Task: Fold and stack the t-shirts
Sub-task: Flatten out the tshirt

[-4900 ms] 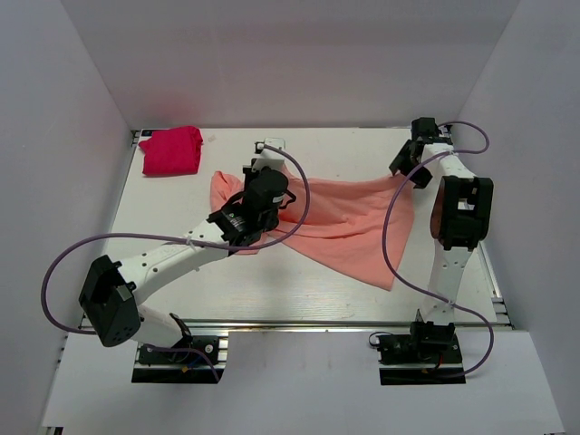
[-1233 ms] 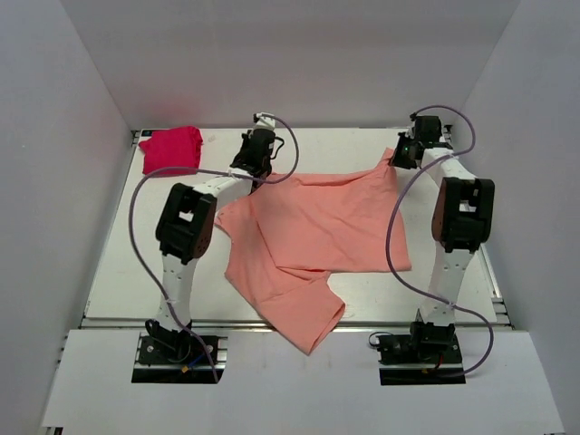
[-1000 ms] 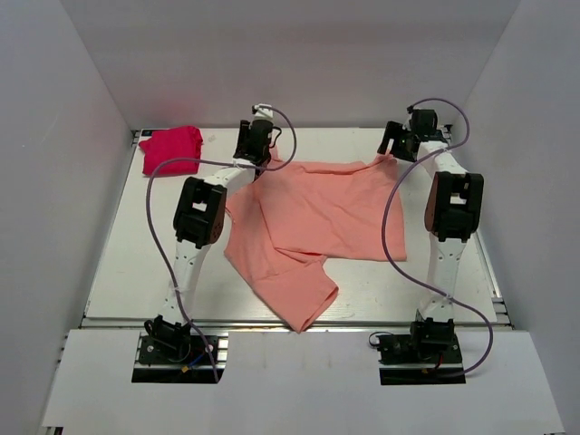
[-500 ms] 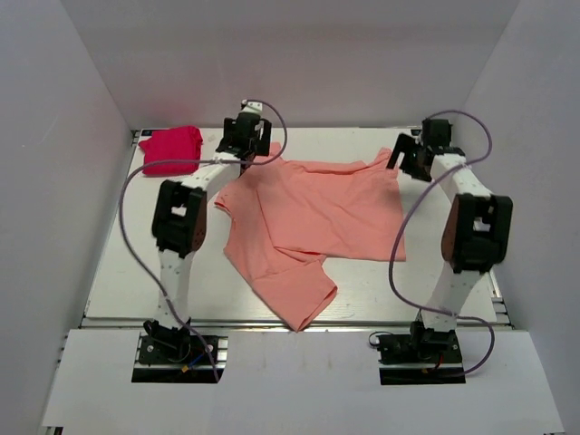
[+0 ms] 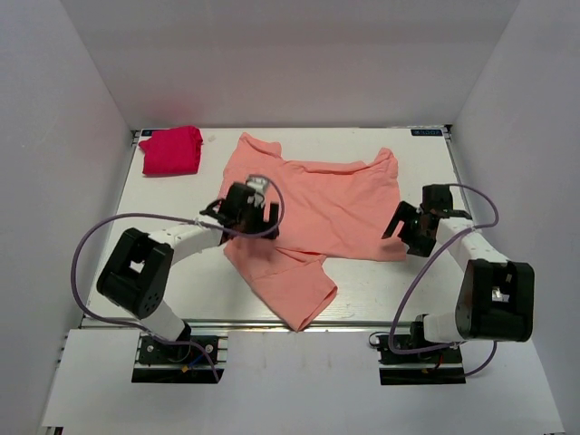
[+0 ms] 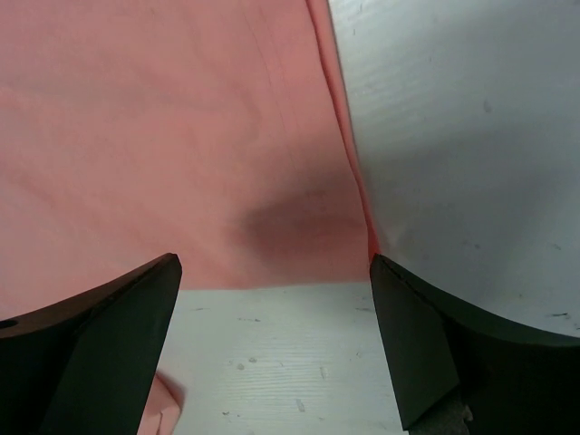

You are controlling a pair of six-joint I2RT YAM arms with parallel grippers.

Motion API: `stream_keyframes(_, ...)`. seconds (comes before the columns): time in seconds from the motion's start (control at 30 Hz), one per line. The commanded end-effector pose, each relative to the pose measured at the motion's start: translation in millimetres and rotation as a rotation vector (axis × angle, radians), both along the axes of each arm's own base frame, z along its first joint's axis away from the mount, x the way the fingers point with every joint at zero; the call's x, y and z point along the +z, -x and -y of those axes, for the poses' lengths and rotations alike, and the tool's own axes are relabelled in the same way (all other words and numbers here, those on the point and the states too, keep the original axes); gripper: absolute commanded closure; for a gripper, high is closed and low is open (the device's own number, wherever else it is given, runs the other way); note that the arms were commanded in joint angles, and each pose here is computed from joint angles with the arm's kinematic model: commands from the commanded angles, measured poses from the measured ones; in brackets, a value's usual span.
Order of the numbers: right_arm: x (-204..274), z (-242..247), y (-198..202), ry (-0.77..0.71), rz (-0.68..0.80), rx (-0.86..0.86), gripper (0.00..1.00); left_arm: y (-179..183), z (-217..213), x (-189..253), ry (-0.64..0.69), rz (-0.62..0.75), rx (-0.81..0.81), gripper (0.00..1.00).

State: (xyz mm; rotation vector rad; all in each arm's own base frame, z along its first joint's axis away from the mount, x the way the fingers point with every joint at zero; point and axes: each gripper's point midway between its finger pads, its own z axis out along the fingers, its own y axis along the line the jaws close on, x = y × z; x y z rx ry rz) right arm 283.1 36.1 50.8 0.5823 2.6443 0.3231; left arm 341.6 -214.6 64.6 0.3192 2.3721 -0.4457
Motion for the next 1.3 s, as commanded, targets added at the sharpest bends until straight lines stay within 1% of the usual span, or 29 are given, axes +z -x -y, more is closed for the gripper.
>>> stream_keyframes(0.0,7,-11,-1,-0.060,0.060,0.007,0.10,35,-1,2,0.082,-0.040,-0.014,0.01)
stream_keyframes(0.03,6,-10,0,-0.058,0.072,0.008,0.10,38,-1,3,0.104,-0.037,0.002,0.01)
stream_keyframes(0.07,3,-10,4,-0.058,0.065,0.007,0.10,47,-6,-8,0.093,-0.056,0.004,0.01)
stream_keyframes(0.1,3,-11,6,-0.059,0.065,0.011,0.11,51,-9,-10,0.090,-0.061,0.004,0.01)
stream_keyframes(0.17,-4,-11,9,-0.057,0.059,0.010,0.11,54,-15,-19,0.072,-0.066,0.031,0.01)
stream_keyframes(0.23,-10,-7,11,-0.038,0.047,0.004,0.15,59,-30,-37,0.013,-0.115,0.070,0.01)
stream_keyframes(0.27,-10,-7,10,-0.035,0.051,0.005,0.15,60,-43,-51,-0.045,-0.142,0.137,0.01)
stream_keyframes(0.33,-15,-8,10,-0.041,0.034,0.007,0.16,53,-59,-57,-0.109,-0.160,0.227,0.01)
stream_keyframes(0.37,-15,-9,8,-0.048,0.042,0.014,0.18,59,-72,-65,-0.157,-0.189,0.293,0.01)
stream_keyframes(0.4,-18,-11,7,-0.058,0.026,0.020,0.18,50,-87,-64,-0.213,-0.157,0.353,0.01)
stream_keyframes(0.43,-18,-14,6,-0.070,0.026,0.029,0.20,46,-91,-63,-0.229,-0.150,0.377,0.01)
stream_keyframes(0.47,-20,-13,5,-0.065,0.018,0.037,0.20,41,-103,-63,-0.272,-0.138,0.422,0.01)
stream_keyframes(0.57,-22,-6,3,-0.031,0.003,0.013,0.20,24,-119,-59,-0.296,-0.125,0.505,0.01)
stream_keyframes(0.67,-22,-3,-3,-0.023,0.004,-0.004,0.20,4,-124,-51,-0.286,-0.103,0.546,0.01)
stream_keyframes(0.7,-22,-1,-6,-0.015,0.004,-0.023,0.20,2,-127,-54,-0.310,-0.116,0.538,0.01)
stream_keyframes(0.73,-28,-1,-6,-0.015,-0.018,-0.026,0.20,-10,-126,-47,-0.294,-0.103,0.529,0.01)
stream_keyframes(0.8,-24,-8,-11,-0.047,-0.011,-0.004,0.24,-20,-117,-42,-0.273,-0.080,0.487,0.01)
stream_keyframes(0.83,-21,-10,-17,-0.058,0.009,0.006,0.24,-32,-112,-32,-0.259,-0.037,0.457,0.01)
stream_keyframes(0.87,-19,-13,-19,-0.066,0.022,0.020,0.26,-38,-108,-27,-0.248,-0.021,0.441,0.01)
stream_keyframes(0.9,-15,-18,-18,-0.086,0.037,0.048,0.26,-41,-104,-23,-0.236,-0.016,0.422,0.01)
stream_keyframes(0.97,0,-19,-22,-0.065,0.094,0.089,0.26,-52,-93,-3,-0.195,0.025,0.384,0.01)
stream_keyframes(1.03,4,-17,-18,-0.044,0.099,0.097,0.25,-46,-83,8,-0.192,0.033,0.341,0.01)
stream_keyframes(1.07,10,-25,-11,-0.038,0.102,0.146,0.25,-43,-80,14,-0.174,0.032,0.326,0.01)
stream_keyframes(1.1,13,-32,-7,-0.041,0.101,0.174,0.25,-40,-75,29,-0.136,0.052,0.307,0.01)
stream_keyframes(1.2,21,-46,6,-0.049,0.086,0.243,0.23,-14,-68,39,-0.094,0.004,0.255,0.01)
stream_keyframes(1.23,23,-48,9,-0.045,0.088,0.251,0.23,-4,-66,51,-0.055,0.004,0.242,0.01)
stream_keyframes(1.27,18,-54,18,-0.041,0.062,0.273,0.23,10,-61,51,-0.038,-0.022,0.219,0.01)
